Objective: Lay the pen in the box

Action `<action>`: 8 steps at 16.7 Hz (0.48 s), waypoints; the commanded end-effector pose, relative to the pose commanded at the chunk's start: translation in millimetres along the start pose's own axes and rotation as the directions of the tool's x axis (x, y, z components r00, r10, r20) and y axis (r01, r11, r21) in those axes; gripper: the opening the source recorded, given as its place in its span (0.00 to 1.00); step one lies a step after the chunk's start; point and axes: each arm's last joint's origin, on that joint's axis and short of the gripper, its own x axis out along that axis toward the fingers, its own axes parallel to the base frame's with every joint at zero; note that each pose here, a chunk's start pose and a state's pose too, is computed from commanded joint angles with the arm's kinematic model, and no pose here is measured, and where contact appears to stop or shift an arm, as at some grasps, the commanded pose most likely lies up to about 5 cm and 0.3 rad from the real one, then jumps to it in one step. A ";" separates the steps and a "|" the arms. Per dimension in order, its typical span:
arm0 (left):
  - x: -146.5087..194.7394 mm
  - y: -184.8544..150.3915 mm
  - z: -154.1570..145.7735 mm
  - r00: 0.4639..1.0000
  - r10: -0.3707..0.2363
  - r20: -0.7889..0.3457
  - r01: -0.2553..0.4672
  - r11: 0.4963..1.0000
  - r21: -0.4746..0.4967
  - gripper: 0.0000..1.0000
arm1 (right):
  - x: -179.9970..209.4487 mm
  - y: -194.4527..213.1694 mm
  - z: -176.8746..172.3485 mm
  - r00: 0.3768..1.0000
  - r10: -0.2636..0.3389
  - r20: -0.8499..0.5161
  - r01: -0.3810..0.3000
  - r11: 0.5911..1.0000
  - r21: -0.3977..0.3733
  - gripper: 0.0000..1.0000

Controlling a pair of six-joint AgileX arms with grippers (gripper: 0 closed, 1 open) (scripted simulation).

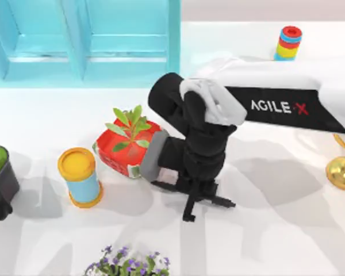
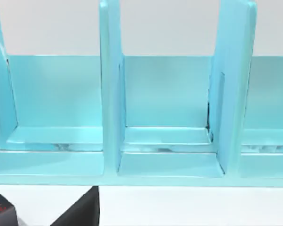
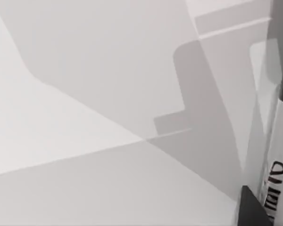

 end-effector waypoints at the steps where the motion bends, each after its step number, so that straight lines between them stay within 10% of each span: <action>1: 0.0 0.0 0.0 1.000 0.000 0.000 0.000 1.000 0.000 1.00 | -4.4 -0.4 1.0 1.000 0.000 0.004 0.000 1.000 0.001 0.00; 8: 0.0 0.0 0.0 1.000 0.000 0.000 0.000 1.000 0.000 1.00 | -80.4 4.3 3.9 1.000 0.010 -0.010 -0.010 1.000 0.003 0.00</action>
